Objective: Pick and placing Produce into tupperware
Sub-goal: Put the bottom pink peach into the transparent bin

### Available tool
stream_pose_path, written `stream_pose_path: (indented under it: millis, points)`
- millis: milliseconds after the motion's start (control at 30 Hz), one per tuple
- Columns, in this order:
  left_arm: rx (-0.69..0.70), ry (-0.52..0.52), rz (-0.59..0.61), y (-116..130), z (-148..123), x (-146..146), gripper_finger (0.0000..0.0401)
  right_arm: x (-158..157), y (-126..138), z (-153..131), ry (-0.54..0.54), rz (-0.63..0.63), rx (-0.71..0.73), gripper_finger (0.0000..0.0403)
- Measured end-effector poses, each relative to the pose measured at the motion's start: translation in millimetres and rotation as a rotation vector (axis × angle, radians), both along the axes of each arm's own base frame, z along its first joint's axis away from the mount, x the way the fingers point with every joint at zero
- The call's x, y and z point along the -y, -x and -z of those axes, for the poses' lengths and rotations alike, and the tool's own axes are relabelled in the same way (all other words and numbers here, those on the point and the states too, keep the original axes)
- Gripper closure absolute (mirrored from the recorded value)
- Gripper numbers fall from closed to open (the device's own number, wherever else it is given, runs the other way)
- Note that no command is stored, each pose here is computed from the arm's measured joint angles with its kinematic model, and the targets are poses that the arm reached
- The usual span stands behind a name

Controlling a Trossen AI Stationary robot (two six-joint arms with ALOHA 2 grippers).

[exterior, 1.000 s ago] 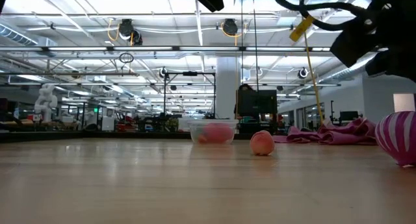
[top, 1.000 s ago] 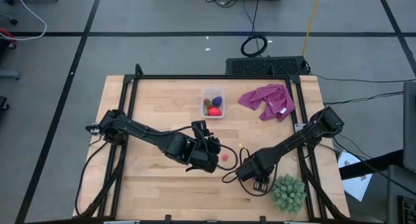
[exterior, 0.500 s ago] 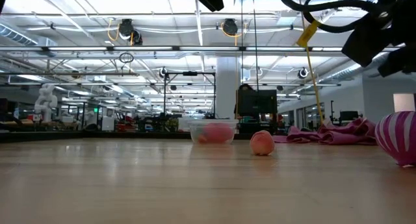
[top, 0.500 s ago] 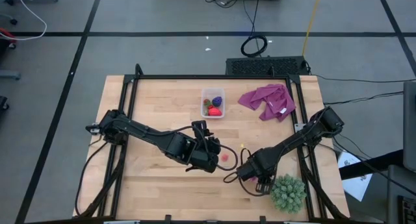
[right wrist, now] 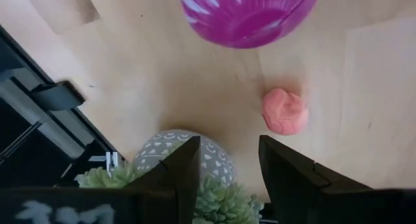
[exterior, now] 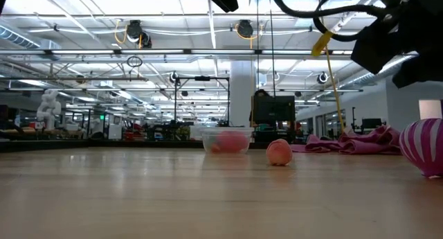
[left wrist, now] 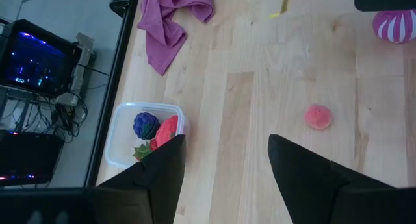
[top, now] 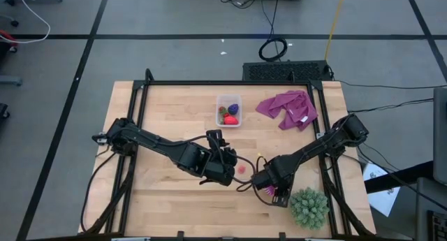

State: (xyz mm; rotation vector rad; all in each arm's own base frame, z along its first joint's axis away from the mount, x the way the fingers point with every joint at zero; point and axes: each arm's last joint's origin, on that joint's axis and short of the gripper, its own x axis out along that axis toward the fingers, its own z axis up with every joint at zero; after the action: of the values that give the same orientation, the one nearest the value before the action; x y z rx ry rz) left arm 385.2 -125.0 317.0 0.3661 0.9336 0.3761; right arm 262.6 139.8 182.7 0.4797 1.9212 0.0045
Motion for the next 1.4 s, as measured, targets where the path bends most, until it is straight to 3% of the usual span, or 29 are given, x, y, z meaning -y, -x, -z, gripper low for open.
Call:
stream_pose_path:
  millis: [733, 1400]
  points:
    - [-0.005, -0.007, 0.008, 0.0, 0.0, 0.0, 0.0176, 5.2, 15.2, 38.1, -0.083, 0.055, -0.042, 0.0257]
    - [-0.008, -0.010, 0.012, 0.0, 0.0, 0.0, 0.0176, 31.8, 15.4, 49.6, -0.050, 0.113, -0.063, 0.0257]
